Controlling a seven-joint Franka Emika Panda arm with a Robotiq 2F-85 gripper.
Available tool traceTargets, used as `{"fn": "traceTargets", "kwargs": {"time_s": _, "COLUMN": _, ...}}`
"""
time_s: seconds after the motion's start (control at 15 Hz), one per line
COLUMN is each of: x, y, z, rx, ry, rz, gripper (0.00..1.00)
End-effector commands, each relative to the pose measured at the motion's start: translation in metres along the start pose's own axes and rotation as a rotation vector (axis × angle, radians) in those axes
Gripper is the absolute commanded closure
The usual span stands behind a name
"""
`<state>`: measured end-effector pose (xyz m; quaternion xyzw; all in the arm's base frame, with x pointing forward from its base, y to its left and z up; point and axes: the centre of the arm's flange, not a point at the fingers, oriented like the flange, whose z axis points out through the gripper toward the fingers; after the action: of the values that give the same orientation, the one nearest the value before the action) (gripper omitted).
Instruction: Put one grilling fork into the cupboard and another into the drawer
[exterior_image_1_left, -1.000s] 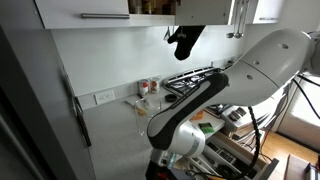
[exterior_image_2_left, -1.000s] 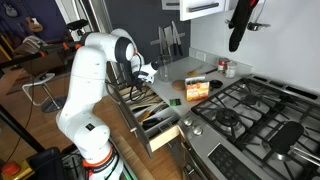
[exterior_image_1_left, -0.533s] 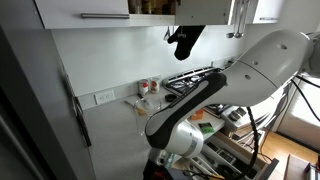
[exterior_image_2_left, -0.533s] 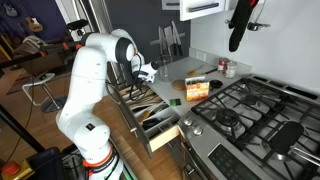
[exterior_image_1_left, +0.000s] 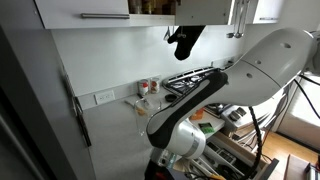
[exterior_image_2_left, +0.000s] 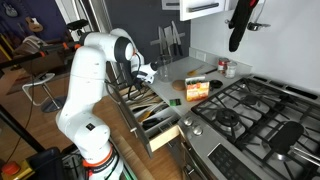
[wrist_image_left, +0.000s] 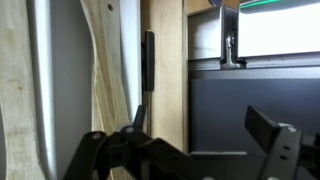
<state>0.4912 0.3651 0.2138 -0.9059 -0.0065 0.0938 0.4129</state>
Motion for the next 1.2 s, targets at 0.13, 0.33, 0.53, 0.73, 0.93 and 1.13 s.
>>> {"fn": "traceTargets", "kwargs": {"time_s": 0.13, "x": -0.064, "y": -0.005, "z": -0.023, "rx": -0.124, "ry": -0.017, "rz": 0.018, "gripper": 0.0}}
{"fn": "traceTargets", "kwargs": {"time_s": 0.33, "x": -0.09, "y": -0.018, "z": -0.035, "rx": -0.221, "ry": -0.029, "rz": 0.027, "gripper": 0.0}}
{"fn": "traceTargets", "kwargs": {"time_s": 0.53, "x": -0.103, "y": -0.034, "z": -0.044, "rx": -0.324, "ry": -0.042, "rz": 0.036, "gripper": 0.0}}
{"fn": "traceTargets", "kwargs": {"time_s": 0.73, "x": -0.112, "y": -0.05, "z": -0.056, "rx": -0.399, "ry": -0.017, "rz": 0.032, "gripper": 0.0}}
{"fn": "traceTargets", "kwargs": {"time_s": 0.93, "x": -0.102, "y": -0.054, "z": -0.05, "rx": -0.378, "ry": 0.003, "rz": 0.021, "gripper": 0.0}}
{"fn": "traceTargets", "kwargs": {"time_s": 1.13, "x": -0.106, "y": -0.056, "z": -0.055, "rx": -0.388, "ry": 0.01, "rz": 0.02, "gripper": 0.0}}
